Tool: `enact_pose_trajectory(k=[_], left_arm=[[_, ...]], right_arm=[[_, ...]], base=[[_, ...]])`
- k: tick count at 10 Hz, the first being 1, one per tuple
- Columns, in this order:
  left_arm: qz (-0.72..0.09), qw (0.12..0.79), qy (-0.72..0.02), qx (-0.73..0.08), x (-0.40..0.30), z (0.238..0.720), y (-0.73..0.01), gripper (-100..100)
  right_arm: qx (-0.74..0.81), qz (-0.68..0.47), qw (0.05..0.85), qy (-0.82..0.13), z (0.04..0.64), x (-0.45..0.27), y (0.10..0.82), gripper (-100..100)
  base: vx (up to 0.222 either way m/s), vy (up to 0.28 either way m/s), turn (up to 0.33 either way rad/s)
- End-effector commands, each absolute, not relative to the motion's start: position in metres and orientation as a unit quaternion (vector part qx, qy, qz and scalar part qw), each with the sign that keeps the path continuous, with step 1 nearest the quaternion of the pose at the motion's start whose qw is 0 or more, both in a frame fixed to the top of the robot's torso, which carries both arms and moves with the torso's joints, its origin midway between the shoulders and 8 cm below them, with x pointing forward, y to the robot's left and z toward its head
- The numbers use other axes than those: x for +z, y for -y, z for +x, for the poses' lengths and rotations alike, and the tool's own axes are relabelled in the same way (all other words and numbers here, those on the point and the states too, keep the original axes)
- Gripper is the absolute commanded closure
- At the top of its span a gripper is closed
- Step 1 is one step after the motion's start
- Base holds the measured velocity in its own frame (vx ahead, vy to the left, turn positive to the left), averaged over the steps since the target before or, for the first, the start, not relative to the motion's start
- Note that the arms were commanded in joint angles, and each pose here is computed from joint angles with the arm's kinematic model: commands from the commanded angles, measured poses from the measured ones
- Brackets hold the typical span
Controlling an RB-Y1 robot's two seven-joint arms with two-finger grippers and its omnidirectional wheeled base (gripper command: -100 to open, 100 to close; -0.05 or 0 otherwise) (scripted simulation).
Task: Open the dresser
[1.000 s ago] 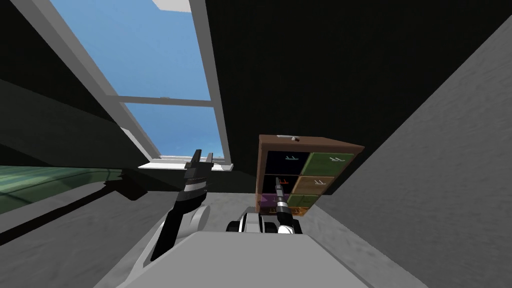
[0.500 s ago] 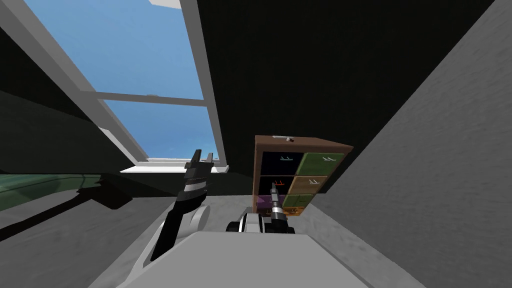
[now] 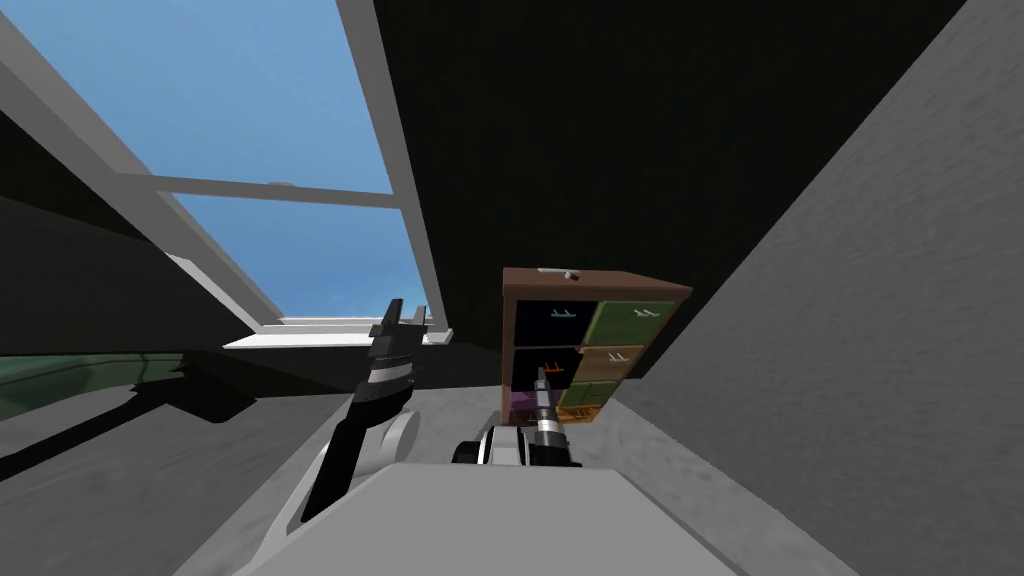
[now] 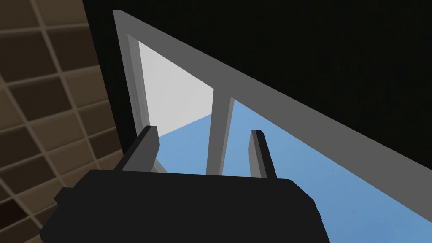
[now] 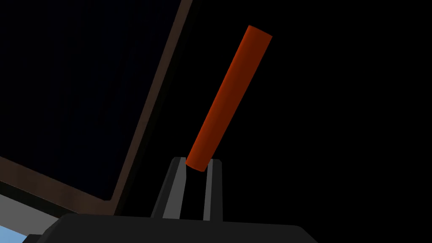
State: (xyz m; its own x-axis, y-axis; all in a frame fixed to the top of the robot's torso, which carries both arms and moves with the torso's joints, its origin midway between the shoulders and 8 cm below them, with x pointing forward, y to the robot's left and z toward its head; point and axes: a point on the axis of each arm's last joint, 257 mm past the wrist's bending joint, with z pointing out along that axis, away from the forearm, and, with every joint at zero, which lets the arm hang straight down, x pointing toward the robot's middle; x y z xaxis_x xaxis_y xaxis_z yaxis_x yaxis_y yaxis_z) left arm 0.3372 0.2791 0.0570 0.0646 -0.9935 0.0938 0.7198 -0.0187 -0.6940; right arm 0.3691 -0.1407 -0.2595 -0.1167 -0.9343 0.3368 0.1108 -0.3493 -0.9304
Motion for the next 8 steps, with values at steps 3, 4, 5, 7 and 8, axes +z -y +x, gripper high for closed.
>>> enact_pose_trajectory(k=[3, 4, 5, 7, 8], left_arm=[[-0.304, 0.663, -0.225, -0.646, 0.057, 0.337, -0.279, 0], [-0.304, 0.663, -0.225, -0.646, 0.057, 0.337, -0.279, 0], [-0.304, 0.663, -0.225, -0.646, 0.057, 0.337, -0.279, 0], [-0.304, 0.663, -0.225, -0.646, 0.057, 0.337, -0.279, 0], [-0.304, 0.663, -0.225, -0.646, 0.057, 0.337, -0.279, 0]], right_arm=[[-0.629, -0.531, 0.41, -0.393, 0.363, -0.262, 0.135, 100], [-0.628, -0.532, 0.411, -0.392, 0.361, -0.262, 0.134, 100], [-0.627, -0.533, 0.411, -0.391, 0.36, -0.261, 0.133, 100], [-0.622, -0.537, 0.415, -0.39, 0.361, -0.252, 0.121, -100], [-0.621, -0.538, 0.416, -0.389, 0.363, -0.247, 0.117, -100]], base=[[-0.136, -0.02, -0.015], [-0.185, -0.025, -0.016], [-0.191, -0.03, -0.031], [-0.144, -0.013, -0.054], [-0.001, -0.021, -0.06]])
